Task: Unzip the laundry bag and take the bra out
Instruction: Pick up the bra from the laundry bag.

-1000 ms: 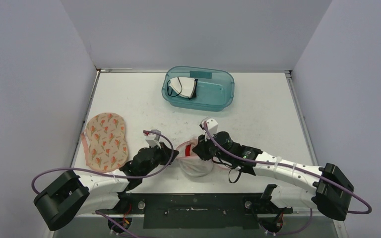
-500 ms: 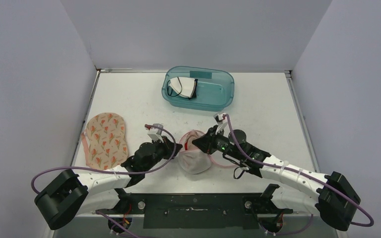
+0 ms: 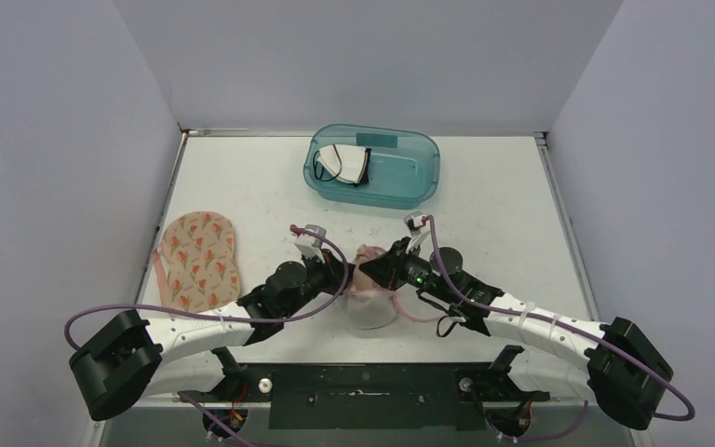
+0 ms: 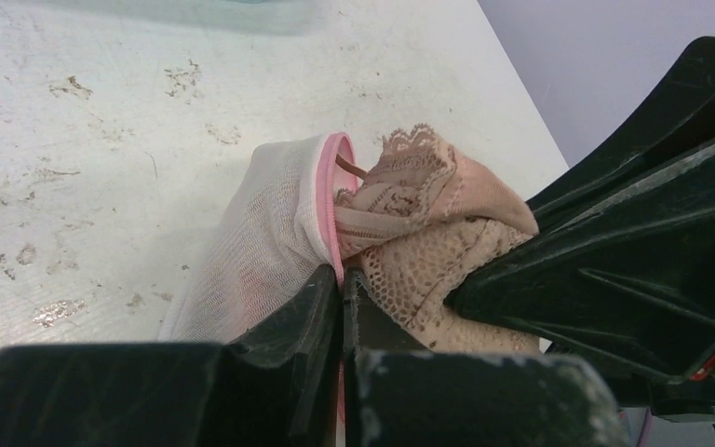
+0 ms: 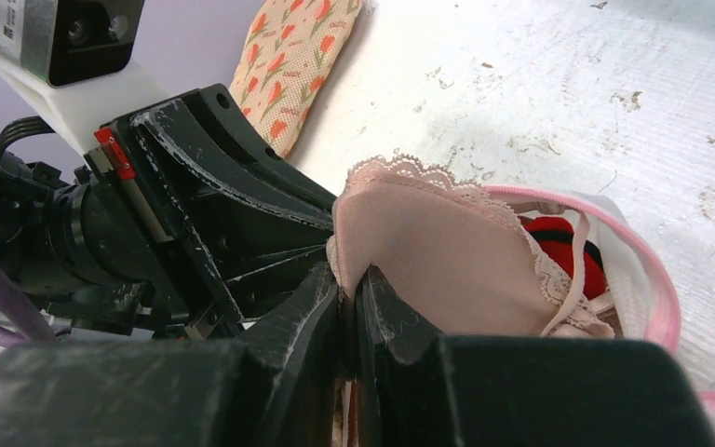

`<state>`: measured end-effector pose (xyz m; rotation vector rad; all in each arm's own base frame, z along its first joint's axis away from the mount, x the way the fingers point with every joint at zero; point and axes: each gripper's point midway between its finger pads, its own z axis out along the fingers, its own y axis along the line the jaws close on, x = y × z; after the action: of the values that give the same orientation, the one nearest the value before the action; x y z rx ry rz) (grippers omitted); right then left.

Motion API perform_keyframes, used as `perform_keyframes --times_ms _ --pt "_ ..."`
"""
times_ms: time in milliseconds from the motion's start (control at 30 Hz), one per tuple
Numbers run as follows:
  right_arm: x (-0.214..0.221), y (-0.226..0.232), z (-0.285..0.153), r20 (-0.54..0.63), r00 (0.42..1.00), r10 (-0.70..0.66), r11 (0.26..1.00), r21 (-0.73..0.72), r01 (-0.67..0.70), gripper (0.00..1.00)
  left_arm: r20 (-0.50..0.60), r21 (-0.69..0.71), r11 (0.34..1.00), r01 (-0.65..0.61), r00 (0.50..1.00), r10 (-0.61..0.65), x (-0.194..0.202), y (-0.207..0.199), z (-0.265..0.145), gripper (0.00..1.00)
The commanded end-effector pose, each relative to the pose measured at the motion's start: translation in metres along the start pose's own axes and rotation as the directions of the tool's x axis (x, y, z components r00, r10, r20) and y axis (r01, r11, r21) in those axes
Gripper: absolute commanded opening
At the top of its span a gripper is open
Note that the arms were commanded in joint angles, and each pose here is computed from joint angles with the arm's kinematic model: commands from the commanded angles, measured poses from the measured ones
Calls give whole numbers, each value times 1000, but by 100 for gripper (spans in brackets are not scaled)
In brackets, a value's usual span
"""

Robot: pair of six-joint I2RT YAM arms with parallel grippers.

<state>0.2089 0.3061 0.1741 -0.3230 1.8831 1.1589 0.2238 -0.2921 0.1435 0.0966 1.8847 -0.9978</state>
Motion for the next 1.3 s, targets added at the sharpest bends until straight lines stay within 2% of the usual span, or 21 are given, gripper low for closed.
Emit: perform_keyframes --times_ms 0,467,767,1000,1100,1267 --pt "-45 16 -8 164 986 -10 999 -45 17 5 25 29 1000 -13 1000 12 -7 -13 3 0" --pt "-84 10 -36 285 957 -56 998 26 51 5 5 -7 1000 7 1000 -7 5 1 -3 0" --pt "-90 8 -39 245 955 -164 985 85 148 5 -13 -24 1000 15 1000 -15 7 4 -6 0" --pt "-102 20 -45 274 946 -175 985 58 165 5 -15 -33 999 18 1000 -18 7 6 -6 0" --pt "-107 24 -47 258 944 -204 979 67 193 5 -19 -77 996 42 999 -44 5 10 -6 0" --pt "-118 27 -56 207 934 -290 955 119 270 5 -22 -136 988 69 997 -72 -3 14 -12 12"
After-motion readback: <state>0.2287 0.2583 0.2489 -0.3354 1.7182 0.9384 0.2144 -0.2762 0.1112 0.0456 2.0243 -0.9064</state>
